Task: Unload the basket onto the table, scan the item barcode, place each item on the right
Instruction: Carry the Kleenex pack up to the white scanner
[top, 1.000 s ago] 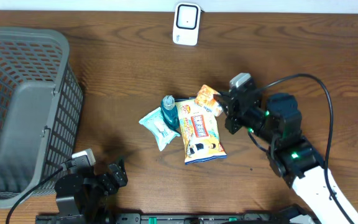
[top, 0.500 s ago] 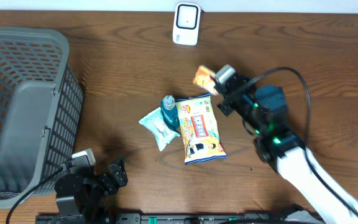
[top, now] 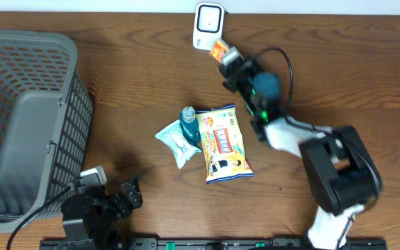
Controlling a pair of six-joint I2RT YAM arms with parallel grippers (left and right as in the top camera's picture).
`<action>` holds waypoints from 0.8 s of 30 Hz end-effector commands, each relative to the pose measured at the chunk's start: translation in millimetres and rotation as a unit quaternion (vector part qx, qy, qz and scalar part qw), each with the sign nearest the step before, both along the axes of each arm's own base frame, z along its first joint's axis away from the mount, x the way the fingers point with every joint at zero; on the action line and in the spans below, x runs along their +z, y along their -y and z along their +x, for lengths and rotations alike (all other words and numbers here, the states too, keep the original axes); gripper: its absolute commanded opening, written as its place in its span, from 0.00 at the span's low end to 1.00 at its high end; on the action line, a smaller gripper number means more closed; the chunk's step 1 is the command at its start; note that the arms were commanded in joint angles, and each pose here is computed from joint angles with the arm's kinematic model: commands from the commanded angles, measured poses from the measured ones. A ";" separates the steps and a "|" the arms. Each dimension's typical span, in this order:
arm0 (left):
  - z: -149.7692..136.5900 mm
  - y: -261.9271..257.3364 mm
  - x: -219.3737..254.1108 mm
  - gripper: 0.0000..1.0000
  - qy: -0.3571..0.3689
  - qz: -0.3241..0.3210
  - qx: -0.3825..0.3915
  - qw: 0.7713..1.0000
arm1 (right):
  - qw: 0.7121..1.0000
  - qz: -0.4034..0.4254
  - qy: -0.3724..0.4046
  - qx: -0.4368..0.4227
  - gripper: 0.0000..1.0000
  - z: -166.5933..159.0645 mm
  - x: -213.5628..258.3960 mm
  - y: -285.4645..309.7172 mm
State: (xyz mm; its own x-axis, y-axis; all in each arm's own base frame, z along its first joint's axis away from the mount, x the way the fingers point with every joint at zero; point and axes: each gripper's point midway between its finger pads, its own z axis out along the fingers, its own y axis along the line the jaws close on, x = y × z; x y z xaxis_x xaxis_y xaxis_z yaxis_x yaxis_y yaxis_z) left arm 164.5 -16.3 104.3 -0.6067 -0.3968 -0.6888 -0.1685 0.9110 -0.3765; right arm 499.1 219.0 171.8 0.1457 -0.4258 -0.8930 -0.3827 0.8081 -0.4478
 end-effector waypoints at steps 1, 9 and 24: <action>0.1 1.3 0.6 0.98 0.002 0.001 -0.006 1.000 | 0.999 0.006 0.026 -0.017 0.01 51.7 15.2 -6.5; 0.1 1.3 0.6 0.98 0.002 0.001 -0.006 1.000 | 0.996 -0.063 0.046 -0.037 0.01 131.8 -6.8 -22.5; 0.1 1.3 0.6 0.98 0.002 0.001 -0.006 1.000 | 0.992 -0.063 0.090 -0.063 0.01 170.1 -6.1 -36.4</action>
